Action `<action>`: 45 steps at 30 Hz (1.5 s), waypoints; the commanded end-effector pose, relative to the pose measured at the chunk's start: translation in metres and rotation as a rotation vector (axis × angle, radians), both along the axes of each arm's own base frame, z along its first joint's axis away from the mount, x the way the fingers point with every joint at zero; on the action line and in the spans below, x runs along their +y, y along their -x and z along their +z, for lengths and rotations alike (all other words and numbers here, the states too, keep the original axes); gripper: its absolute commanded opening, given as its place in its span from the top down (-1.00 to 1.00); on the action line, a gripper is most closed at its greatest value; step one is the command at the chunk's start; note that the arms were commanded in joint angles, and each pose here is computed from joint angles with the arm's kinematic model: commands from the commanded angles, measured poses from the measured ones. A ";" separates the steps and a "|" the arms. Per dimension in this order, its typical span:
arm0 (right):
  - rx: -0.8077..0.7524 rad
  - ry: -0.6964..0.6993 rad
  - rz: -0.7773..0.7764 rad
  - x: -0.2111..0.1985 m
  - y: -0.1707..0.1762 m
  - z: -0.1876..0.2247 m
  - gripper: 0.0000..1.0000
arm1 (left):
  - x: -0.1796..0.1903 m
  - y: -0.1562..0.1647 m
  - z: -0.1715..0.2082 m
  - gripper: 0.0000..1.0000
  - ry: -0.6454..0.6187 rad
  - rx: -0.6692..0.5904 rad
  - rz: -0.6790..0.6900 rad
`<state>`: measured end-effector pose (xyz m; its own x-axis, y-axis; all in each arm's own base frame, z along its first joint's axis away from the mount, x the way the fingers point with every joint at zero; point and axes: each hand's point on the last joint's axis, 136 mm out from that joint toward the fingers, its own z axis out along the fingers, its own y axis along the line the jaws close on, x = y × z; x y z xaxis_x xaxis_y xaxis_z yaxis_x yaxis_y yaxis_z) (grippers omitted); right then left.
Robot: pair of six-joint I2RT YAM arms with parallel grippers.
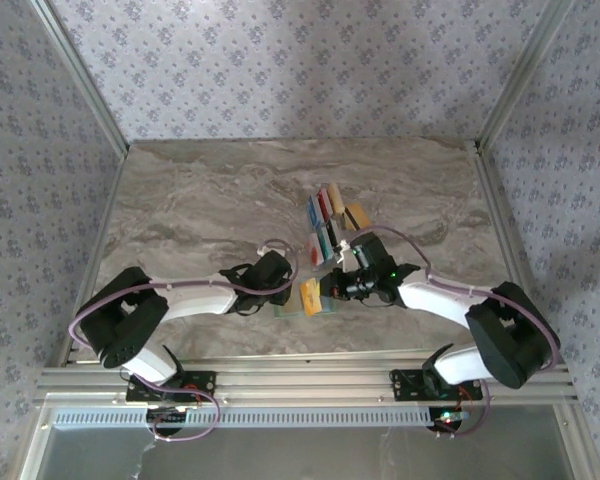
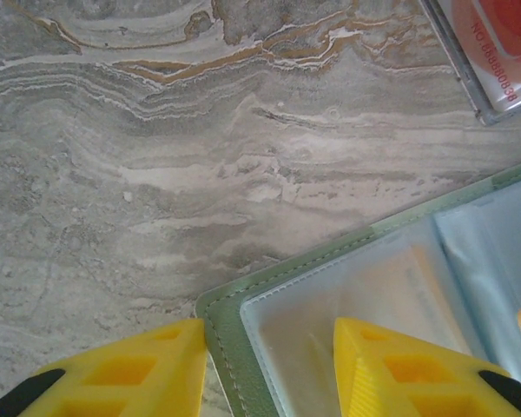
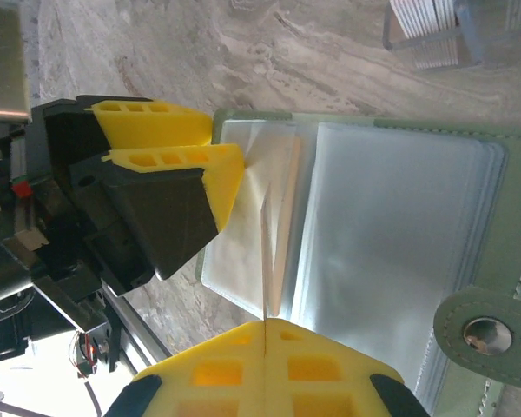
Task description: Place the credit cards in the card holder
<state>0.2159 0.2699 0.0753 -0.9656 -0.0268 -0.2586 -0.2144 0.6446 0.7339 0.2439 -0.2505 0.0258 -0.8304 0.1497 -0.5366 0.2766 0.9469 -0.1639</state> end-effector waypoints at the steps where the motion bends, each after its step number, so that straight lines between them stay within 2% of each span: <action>1: 0.041 -0.035 0.006 0.003 0.002 -0.004 1.00 | 0.005 0.007 -0.005 0.18 -0.024 0.019 -0.002; 25: 0.120 -0.011 -0.006 0.004 -0.005 -0.023 1.00 | 0.005 0.008 -0.004 0.19 -0.015 0.013 -0.010; 45: 0.006 0.115 -0.040 0.004 -0.021 -0.021 1.00 | 0.004 0.011 -0.001 0.19 -0.001 0.014 -0.020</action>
<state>0.2293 0.2746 0.0514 -0.9776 -0.0142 -0.2101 -0.1582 0.7076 0.6887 0.2428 -0.2499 0.0262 -0.8272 0.1476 -0.5422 0.2792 0.9453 -0.1686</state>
